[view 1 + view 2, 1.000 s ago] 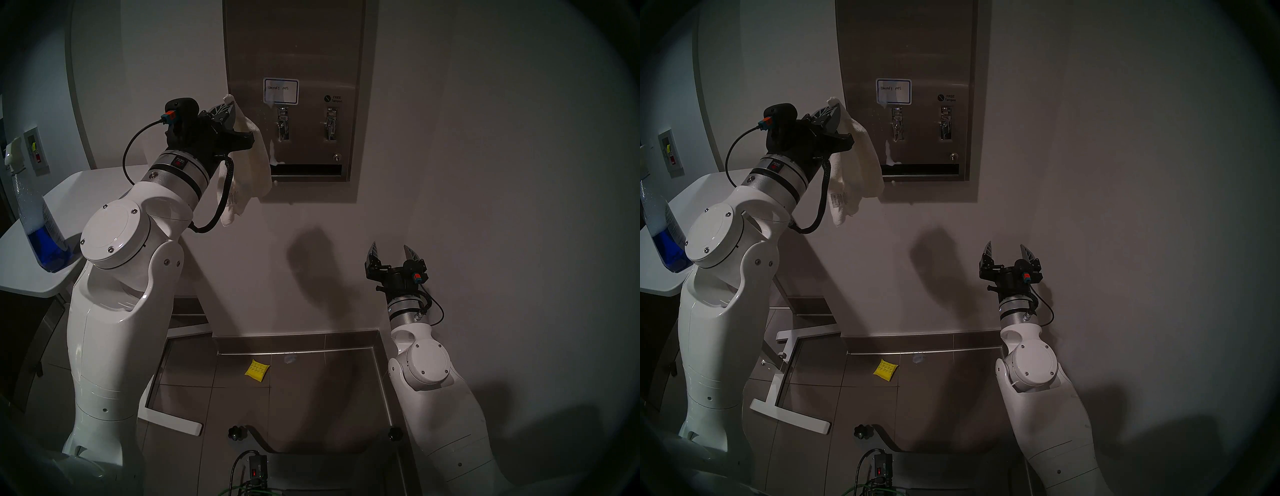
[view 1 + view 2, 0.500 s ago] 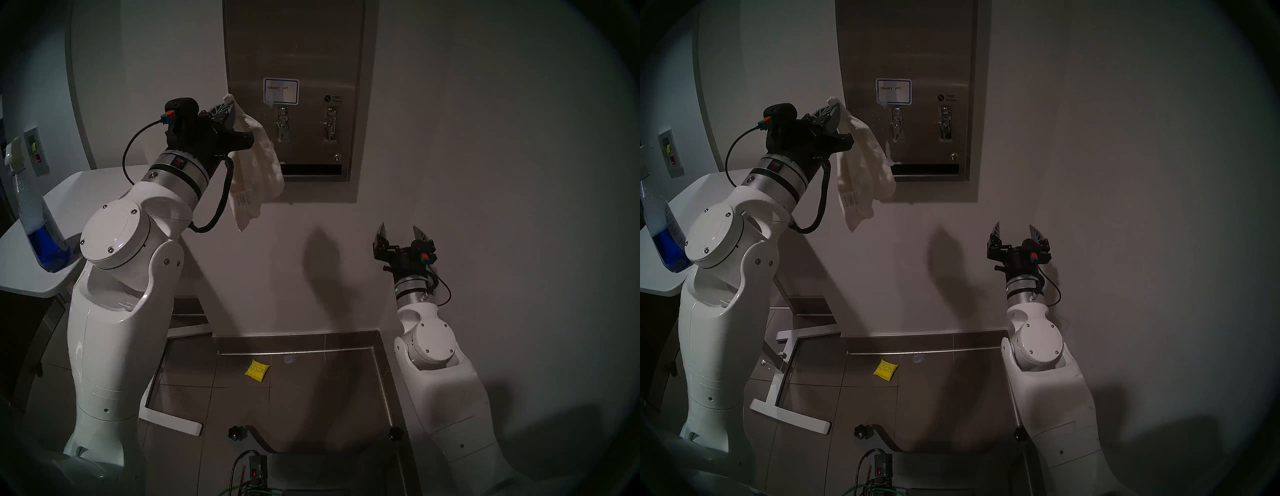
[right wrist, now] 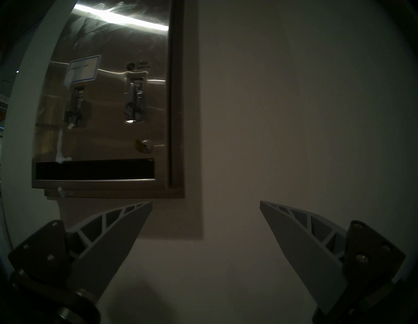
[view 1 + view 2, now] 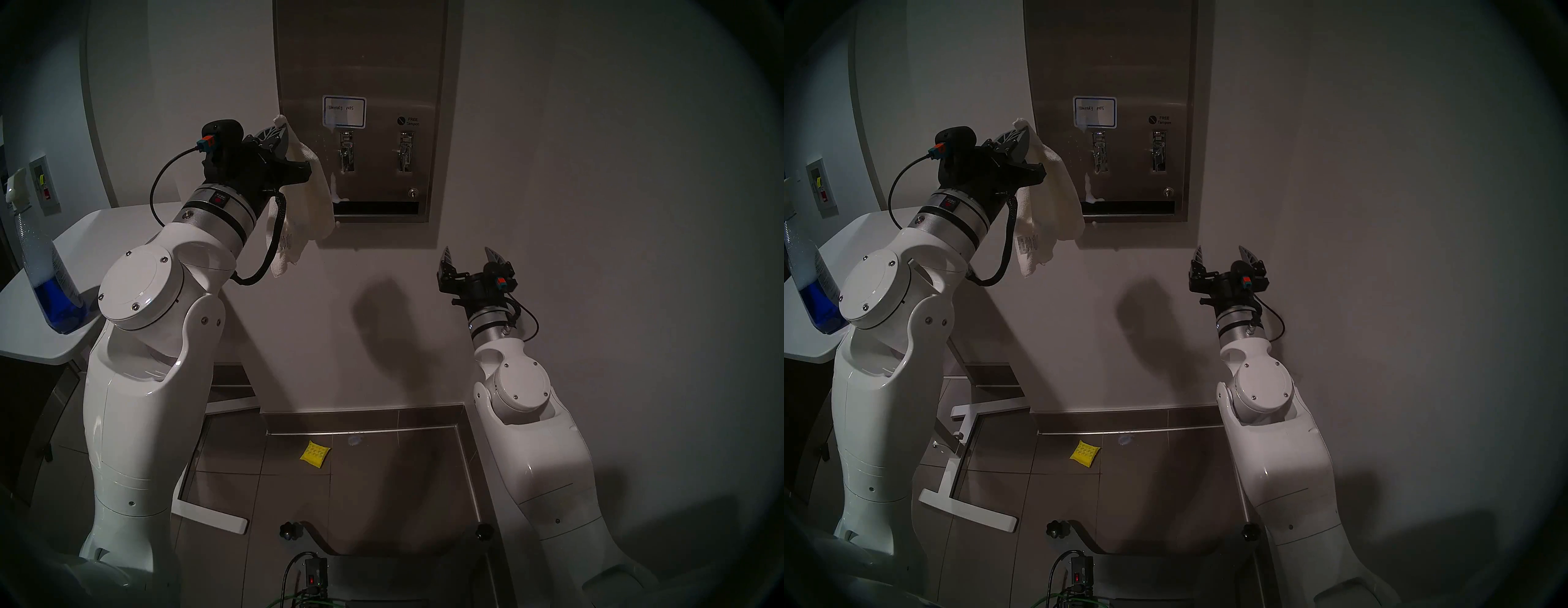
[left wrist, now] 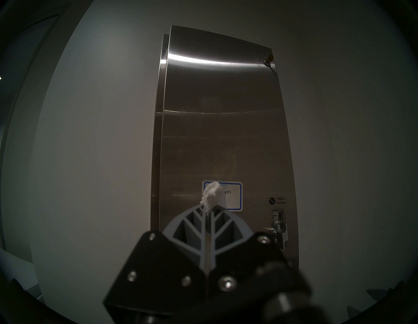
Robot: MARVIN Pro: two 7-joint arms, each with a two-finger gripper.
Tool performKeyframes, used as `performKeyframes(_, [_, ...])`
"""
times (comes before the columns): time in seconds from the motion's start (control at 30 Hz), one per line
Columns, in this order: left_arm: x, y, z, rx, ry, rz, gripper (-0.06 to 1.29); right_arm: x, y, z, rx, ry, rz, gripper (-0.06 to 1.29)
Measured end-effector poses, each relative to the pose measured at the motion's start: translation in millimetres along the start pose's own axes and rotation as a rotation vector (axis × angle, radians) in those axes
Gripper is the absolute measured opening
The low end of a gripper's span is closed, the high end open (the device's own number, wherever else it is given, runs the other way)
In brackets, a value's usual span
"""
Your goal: Pick up the cloth and wipe the surface
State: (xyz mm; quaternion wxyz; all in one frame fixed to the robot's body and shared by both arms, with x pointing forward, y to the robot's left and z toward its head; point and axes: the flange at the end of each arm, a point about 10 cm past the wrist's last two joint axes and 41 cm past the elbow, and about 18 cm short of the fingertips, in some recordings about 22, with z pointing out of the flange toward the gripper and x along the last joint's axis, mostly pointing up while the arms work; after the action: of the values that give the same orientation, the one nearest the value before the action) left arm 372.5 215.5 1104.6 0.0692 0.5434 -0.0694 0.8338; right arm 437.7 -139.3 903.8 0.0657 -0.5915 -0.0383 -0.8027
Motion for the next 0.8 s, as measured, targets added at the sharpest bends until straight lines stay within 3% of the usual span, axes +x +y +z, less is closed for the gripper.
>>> performKeyframes(0.2, [-0.1, -0.1, 0.0, 0.000, 0.000, 0.000, -0.02, 18.6, -28.4, 13.2, 0.152, 0.003, -0.015, 1.24])
performKeyframes(0.37, [-0.1, -0.1, 0.0, 0.000, 0.001, 0.000, -0.02, 32.4, -39.3, 20.9, 0.274, -0.006, -0.036, 1.24])
performKeyframes(0.6, [0.0, -0.1, 0.0, 0.000, 0.002, 0.000, -0.02, 42.5, -42.8, 24.0, 0.433, -0.053, -0.038, 1.24])
performKeyframes(0.8, [0.2, -0.2, 0.0, 0.001, 0.004, -0.001, -0.02, 45.5, -33.6, 22.7, 0.548, -0.116, -0.032, 1.24])
